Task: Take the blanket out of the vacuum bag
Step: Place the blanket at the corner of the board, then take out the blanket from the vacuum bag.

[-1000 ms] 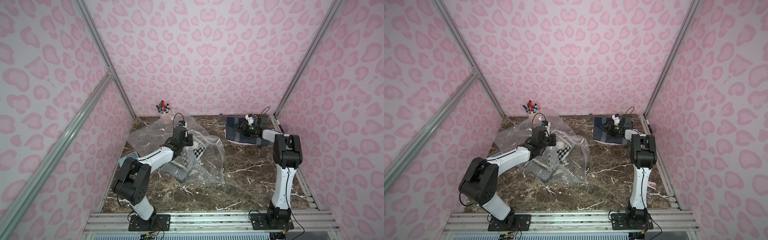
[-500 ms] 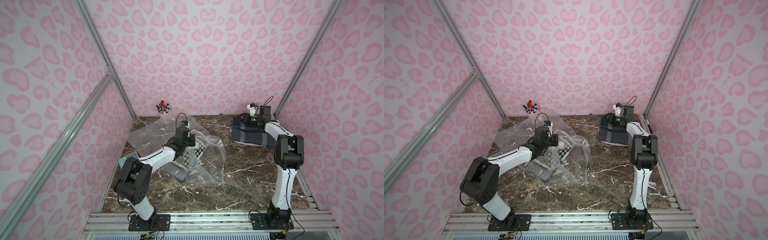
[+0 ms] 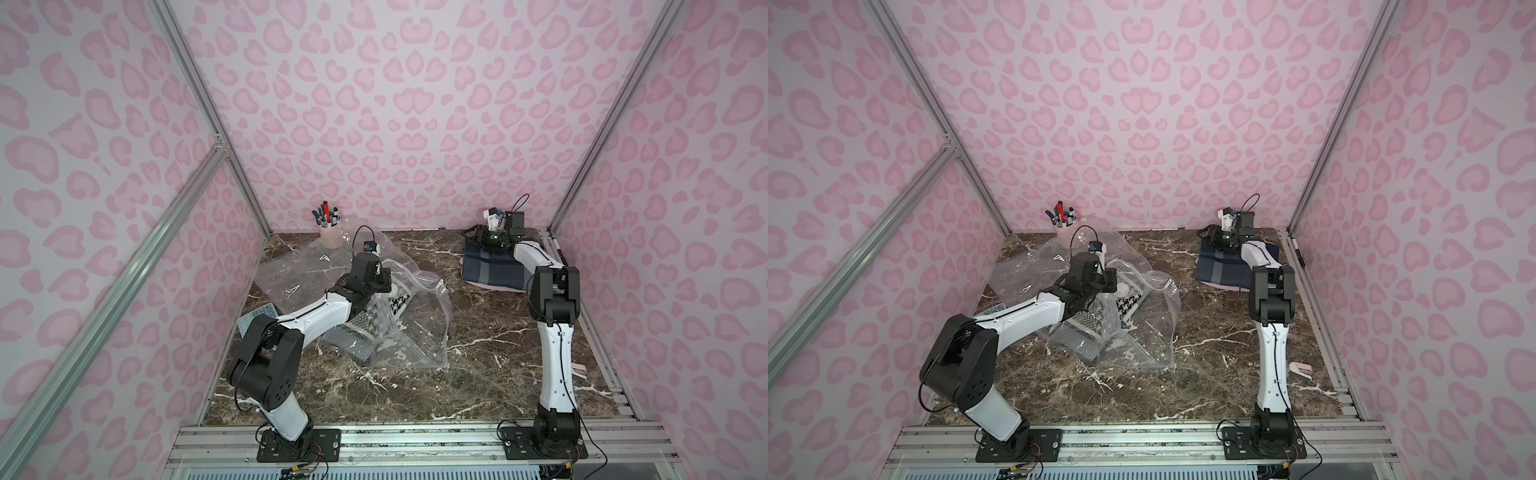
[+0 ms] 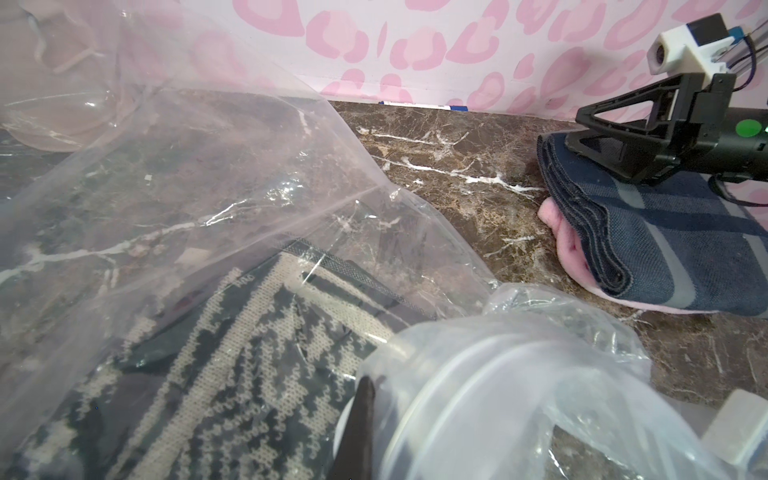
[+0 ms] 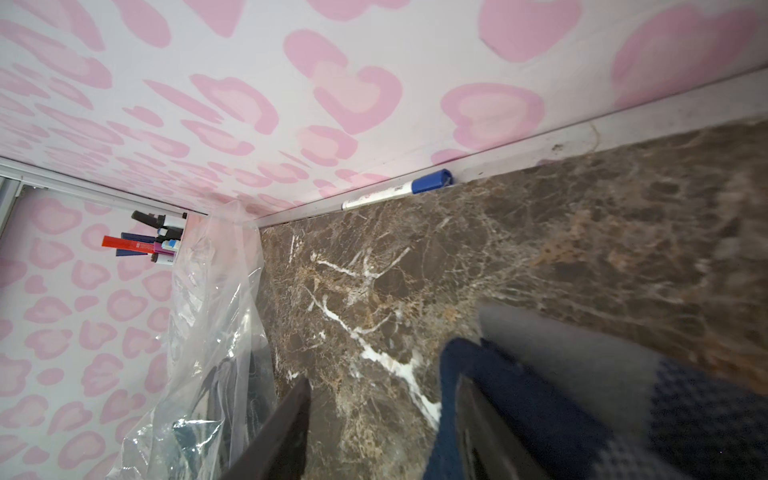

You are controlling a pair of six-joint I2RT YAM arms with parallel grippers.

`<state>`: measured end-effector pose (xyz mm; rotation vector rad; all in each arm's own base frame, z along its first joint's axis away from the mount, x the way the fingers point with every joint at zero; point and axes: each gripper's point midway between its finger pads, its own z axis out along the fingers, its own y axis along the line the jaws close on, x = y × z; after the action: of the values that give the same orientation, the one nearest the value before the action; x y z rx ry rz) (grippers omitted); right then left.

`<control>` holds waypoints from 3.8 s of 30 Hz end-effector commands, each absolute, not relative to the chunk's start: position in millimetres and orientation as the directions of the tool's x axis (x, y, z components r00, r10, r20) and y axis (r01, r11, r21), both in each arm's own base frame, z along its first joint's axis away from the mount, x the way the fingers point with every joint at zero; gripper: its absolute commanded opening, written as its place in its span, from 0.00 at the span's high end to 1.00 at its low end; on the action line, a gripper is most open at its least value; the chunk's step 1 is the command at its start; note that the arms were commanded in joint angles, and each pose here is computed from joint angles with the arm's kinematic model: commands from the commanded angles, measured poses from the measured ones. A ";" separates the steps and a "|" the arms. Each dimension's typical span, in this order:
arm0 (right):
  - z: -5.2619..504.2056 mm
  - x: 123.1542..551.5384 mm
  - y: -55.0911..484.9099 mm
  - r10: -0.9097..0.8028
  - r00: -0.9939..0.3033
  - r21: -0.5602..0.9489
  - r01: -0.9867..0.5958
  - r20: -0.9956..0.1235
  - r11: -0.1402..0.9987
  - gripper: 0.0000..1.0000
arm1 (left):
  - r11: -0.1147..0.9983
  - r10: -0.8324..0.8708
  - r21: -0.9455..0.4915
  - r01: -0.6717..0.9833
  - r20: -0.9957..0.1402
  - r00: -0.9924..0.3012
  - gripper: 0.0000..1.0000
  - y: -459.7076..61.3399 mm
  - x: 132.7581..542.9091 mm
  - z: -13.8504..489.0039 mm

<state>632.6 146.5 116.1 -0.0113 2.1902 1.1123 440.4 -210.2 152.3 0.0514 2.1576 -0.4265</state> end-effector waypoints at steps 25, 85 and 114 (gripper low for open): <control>91.6 514.5 177.3 0.228 -0.790 0.676 -0.290 -0.568 0.677 0.41 | 0.941 -0.109 -0.262 0.216 -0.835 -0.539 0.96 -205.7 435.5 185.9; 180.4 320.6 310.7 0.377 -0.757 0.812 -0.334 -0.533 0.478 0.36 | 0.853 -0.081 -0.230 0.469 -0.945 -0.317 0.96 -241.9 439.3 281.2; 91.3 344.8 359.2 0.362 -0.854 0.878 -0.201 -0.374 0.434 0.36 | 0.851 -0.081 -0.247 0.463 -0.933 -0.350 0.96 -240.0 433.1 263.6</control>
<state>343.8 355.6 91.4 0.1368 2.1729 1.4172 431.7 -239.7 260.8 0.2905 1.8678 -0.5696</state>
